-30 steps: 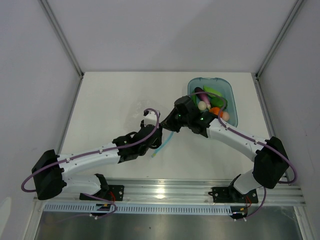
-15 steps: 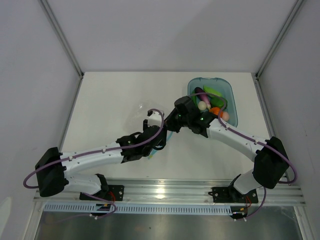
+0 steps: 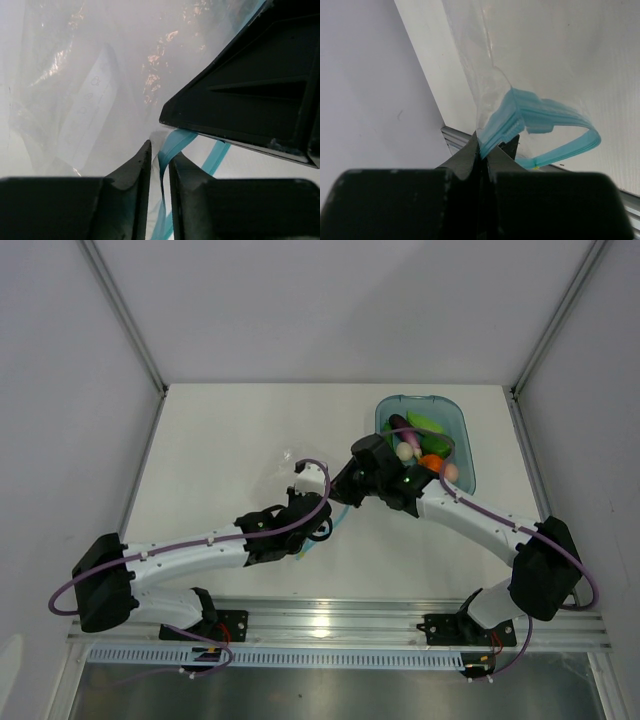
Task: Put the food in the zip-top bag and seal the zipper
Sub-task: Open the zipper of the food storage bag at the center of the board.
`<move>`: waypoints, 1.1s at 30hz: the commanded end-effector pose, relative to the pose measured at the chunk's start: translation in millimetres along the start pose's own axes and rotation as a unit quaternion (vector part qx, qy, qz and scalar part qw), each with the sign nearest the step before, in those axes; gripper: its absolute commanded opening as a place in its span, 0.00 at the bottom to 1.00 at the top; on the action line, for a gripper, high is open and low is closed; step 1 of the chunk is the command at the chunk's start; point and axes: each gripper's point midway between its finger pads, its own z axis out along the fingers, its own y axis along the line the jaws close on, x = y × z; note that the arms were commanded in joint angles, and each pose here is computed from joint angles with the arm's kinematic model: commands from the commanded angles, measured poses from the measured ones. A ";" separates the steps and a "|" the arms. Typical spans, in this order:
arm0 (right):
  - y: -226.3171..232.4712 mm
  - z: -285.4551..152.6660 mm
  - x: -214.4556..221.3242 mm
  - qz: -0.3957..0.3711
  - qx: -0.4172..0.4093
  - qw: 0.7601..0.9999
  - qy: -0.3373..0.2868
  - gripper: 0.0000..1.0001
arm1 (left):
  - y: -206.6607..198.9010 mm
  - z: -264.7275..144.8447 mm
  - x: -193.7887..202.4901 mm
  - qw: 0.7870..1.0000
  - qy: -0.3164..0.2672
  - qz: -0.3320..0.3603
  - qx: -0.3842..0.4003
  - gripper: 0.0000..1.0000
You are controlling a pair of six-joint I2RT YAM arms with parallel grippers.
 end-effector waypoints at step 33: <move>-4.7 -117.3 -38.0 -0.344 -0.039 0.936 -0.064 0.99 | 25.5 -8.9 -15.1 0.987 0.126 -0.096 0.033 0.01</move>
